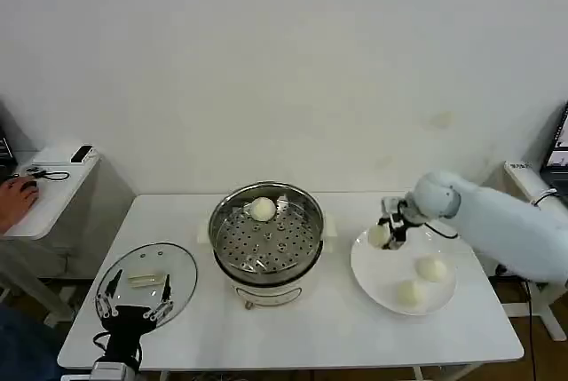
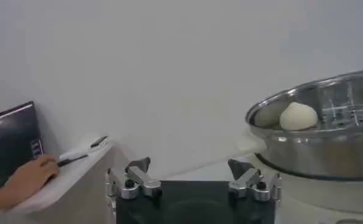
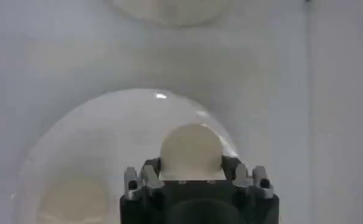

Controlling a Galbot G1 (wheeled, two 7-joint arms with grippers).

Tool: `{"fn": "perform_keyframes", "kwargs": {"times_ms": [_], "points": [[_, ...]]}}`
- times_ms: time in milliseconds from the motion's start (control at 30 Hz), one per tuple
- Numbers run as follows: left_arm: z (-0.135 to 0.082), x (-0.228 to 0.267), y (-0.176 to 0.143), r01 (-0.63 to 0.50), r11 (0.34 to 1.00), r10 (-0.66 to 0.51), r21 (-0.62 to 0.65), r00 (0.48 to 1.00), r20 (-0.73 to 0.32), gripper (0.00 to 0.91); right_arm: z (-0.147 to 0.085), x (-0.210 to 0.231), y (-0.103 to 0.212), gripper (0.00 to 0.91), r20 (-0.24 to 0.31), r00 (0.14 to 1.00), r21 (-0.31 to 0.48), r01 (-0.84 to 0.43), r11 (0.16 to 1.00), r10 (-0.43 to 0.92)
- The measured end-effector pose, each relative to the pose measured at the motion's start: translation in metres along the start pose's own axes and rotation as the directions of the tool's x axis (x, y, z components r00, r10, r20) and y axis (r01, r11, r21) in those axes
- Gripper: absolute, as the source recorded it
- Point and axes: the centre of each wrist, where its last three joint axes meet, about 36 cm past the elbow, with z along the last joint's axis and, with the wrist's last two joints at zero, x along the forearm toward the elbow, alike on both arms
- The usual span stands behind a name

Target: Take steamed baozi put them in steamer then cover it.

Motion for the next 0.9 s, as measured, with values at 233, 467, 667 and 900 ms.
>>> {"fn": "perform_keyframes", "kwargs": {"times_ms": [233, 467, 667, 900], "points": [[-0.001, -0.002, 0.001, 0.003, 1.000, -0.003, -0.004, 1.000, 0.007, 0.907, -0.060, 0.038, -0.026, 0.685, 0.065, 0.995, 0.017, -0.071, 0.997, 0.069], [-0.002, -0.005, 0.001, 0.004, 1.000, -0.004, -0.004, 1.000, 0.014, 0.907, -0.136, 0.041, -0.034, 0.685, 0.140, 0.988, 0.015, -0.064, 0.998, 0.062], [-0.003, -0.006, 0.001, 0.010, 1.000, -0.010, -0.001, 1.000, 0.017, 0.907, -0.198, 0.024, -0.028, 0.685, 0.174, 0.985, 0.030, -0.010, 1.000, 0.005], [-0.004, -0.006, 0.003, 0.016, 1.000, -0.016, -0.002, 1.000, 0.020, 0.907, -0.250, -0.004, -0.014, 0.685, 0.194, 0.979, 0.029, 0.056, 0.998, -0.061]]}}
